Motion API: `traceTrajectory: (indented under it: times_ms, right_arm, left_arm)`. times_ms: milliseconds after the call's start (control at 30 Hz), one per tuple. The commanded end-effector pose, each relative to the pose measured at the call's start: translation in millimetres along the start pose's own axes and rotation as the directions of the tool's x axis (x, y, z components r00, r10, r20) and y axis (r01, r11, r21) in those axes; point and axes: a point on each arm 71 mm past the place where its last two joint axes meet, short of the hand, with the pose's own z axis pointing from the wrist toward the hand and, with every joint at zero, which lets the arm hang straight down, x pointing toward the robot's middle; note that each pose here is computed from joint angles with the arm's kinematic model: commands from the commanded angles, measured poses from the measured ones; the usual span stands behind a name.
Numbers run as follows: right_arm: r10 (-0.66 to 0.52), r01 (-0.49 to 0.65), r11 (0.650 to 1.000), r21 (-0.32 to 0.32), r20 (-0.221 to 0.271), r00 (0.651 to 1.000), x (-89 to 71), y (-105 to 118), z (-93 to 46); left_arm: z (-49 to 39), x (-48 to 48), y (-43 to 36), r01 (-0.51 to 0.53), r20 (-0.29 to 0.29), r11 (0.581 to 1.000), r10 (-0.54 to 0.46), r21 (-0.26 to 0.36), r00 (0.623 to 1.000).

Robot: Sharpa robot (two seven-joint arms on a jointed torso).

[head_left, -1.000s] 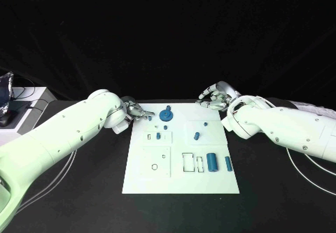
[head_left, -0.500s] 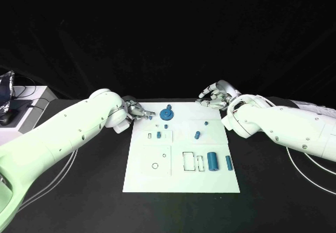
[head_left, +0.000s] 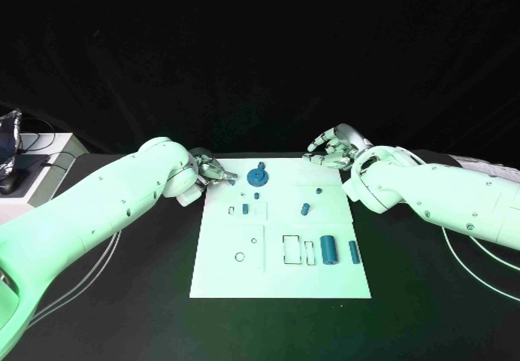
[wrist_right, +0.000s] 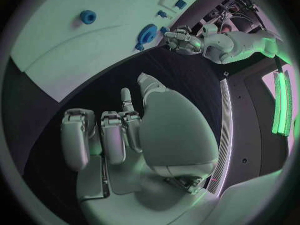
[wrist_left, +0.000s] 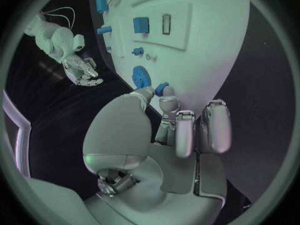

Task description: Assemble the parts on the task board

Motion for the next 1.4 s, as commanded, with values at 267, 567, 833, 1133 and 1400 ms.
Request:
traceTrajectory:
  times_ms: [267,567,833,1133,1400]
  right_arm:
    - [-0.007,0.007,1.0,-0.009,-0.004,1.0,0.7,1,0.6]
    - [-0.008,0.008,1.0,-0.008,-0.002,1.0,1.0,0,1.0]
    - [-0.009,0.009,1.0,-0.005,-0.002,1.0,1.3,-1,1.4]
    - [-0.011,0.011,1.0,0.0,-0.001,1.0,1.4,-3,2.2]
    - [-0.012,0.012,1.0,0.004,-0.003,1.0,1.8,-5,2.0]
  left_arm:
    - [-0.7,1.8,-3.9,0.029,-0.022,0.999,-0.028,0.034,0.999]
    - [-1.4,1.7,-3.6,0.047,-0.03,0.998,-0.045,0.04,0.999]
    - [-2.3,1.5,-3.7,0.08,-0.035,0.996,-0.079,0.047,0.996]
    - [-7.6,0.0,-3.2,0.119,-0.046,0.991,-0.117,0.059,0.992]
    - [-23.3,-0.7,-5.0,0.09,-0.05,0.992,-0.086,0.092,0.995]
